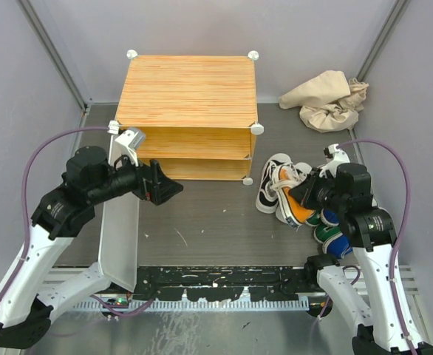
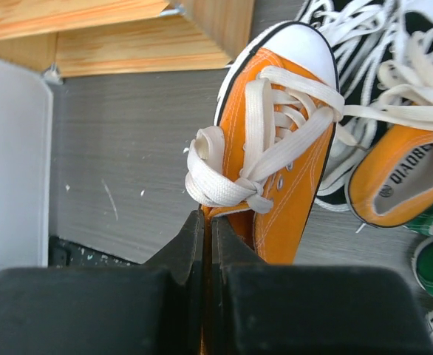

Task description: Place and organize the shoes in the shoe cabinet

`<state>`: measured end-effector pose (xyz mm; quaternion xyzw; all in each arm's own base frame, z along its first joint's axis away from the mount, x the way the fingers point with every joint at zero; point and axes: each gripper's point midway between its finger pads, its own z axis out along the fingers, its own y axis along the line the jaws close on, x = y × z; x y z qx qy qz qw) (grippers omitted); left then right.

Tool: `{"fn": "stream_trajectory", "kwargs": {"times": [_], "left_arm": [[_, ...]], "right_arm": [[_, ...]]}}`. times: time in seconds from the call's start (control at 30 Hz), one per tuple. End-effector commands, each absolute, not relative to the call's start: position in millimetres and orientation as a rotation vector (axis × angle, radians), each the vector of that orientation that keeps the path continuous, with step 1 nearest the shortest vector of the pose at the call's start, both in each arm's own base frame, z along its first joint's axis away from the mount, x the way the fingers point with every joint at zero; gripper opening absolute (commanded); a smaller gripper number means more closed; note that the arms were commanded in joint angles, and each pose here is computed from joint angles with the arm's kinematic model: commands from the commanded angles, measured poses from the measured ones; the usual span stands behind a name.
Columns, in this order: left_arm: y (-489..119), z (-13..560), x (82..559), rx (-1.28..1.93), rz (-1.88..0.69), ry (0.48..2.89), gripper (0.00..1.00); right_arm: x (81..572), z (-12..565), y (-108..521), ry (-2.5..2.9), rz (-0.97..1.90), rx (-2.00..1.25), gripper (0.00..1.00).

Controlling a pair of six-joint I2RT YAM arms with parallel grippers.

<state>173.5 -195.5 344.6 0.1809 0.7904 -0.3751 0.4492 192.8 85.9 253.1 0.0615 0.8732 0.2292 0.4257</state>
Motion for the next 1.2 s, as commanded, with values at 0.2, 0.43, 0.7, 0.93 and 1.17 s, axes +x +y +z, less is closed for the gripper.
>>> {"fn": "stream_trajectory", "kwargs": {"times": [0.2, 0.43, 0.7, 0.93, 1.17], "left_arm": [[-205.0, 373.0, 192.8, 0.410, -0.938, 1.864, 0.98], [-205.3, 370.5, 197.9, 0.406, -0.920, 1.872, 0.98], [-204.3, 366.1, 197.3, 0.412, -0.910, 1.878, 0.98], [-198.7, 361.4, 195.1, 0.413, -0.882, 1.881, 0.98], [-191.7, 355.6, 189.6, 0.411, -0.860, 1.883, 0.98]], "right_arm": [[210.1, 276.1, 121.0, 2.037, 0.758, -0.051, 0.01], [219.9, 274.4, 165.2, 2.049, 0.764, -0.126, 0.01], [193.1, 237.4, 259.9, 2.131, 0.757, -0.343, 0.01], [210.4, 216.5, 293.2, 2.003, 0.570, -0.285, 0.01], [212.9, 153.5, 303.9, 2.052, 0.376, -0.304, 0.15]]}}
